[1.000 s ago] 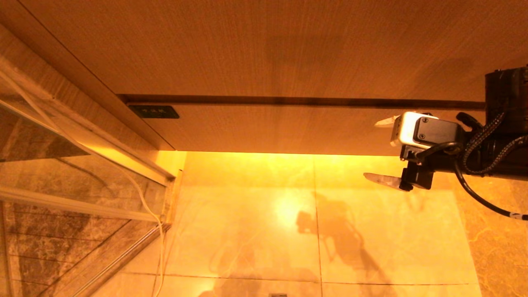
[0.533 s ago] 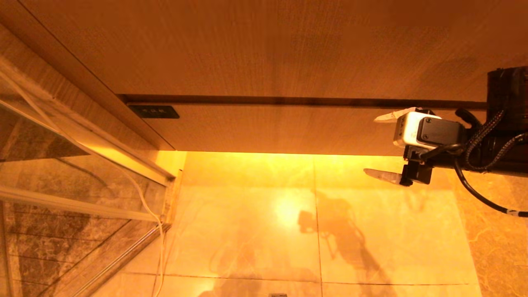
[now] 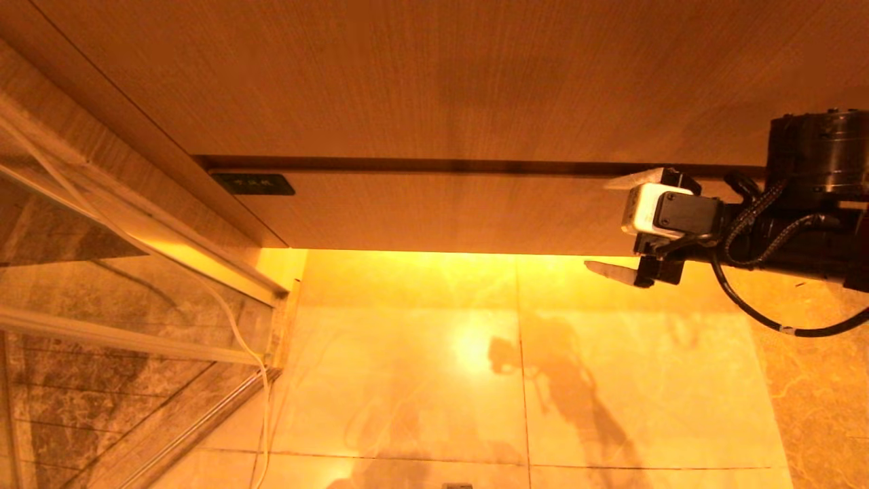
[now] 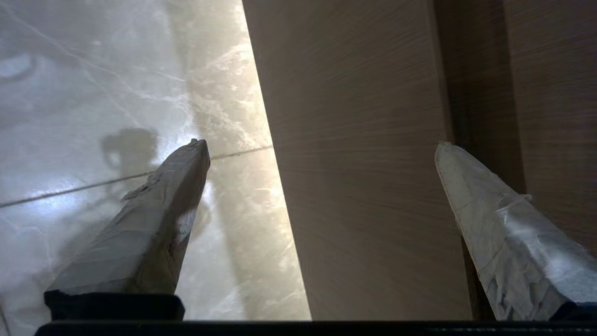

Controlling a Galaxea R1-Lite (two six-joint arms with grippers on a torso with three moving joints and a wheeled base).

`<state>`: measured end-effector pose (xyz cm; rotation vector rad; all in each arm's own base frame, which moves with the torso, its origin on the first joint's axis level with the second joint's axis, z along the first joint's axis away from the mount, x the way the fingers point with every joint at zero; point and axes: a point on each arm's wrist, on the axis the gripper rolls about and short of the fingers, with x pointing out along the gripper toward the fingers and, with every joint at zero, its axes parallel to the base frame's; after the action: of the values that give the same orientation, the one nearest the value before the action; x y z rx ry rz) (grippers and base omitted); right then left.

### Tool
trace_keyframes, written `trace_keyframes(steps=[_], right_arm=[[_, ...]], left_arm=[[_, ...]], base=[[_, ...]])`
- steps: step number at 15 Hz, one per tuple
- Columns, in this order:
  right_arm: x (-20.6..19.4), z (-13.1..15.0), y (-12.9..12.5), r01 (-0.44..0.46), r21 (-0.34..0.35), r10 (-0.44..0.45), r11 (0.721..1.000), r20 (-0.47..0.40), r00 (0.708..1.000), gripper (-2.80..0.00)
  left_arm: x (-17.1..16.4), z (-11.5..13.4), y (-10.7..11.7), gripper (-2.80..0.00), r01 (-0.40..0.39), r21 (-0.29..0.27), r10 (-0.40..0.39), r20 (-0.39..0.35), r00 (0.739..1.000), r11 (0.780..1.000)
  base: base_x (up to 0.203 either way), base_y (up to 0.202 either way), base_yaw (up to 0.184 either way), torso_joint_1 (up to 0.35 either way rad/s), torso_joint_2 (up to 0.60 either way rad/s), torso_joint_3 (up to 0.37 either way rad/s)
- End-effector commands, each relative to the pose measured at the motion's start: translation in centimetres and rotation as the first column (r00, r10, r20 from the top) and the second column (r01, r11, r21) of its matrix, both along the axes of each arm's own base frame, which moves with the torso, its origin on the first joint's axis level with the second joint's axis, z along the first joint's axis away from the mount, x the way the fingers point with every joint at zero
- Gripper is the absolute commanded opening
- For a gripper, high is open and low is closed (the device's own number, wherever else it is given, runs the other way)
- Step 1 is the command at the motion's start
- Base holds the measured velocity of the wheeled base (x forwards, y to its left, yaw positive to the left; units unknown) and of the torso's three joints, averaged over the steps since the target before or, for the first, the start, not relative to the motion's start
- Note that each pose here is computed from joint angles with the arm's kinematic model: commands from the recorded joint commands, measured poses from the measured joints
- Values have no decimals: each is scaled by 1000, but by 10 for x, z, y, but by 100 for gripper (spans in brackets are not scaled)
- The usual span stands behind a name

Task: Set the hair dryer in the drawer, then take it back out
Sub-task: Pull open the drawer

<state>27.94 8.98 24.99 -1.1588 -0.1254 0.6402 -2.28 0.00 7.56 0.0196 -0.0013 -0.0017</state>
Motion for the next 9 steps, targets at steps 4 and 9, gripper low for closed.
trace_keyframes(steps=[4, 9], right_arm=[[11, -3, 0, 7, -11, -7, 1000, 0, 1000, 0], [7, 7, -2, 12, -3, -11, 1000, 35, 999, 0]], left_arm=[[0, 0, 0, -280, 0, 0, 0, -1, 1000, 1000], [0, 0, 0, -280, 0, 0, 0, -1, 1000, 1000]], base=[[0, 0, 0, 0, 0, 0], [0, 0, 0, 0, 0, 0]])
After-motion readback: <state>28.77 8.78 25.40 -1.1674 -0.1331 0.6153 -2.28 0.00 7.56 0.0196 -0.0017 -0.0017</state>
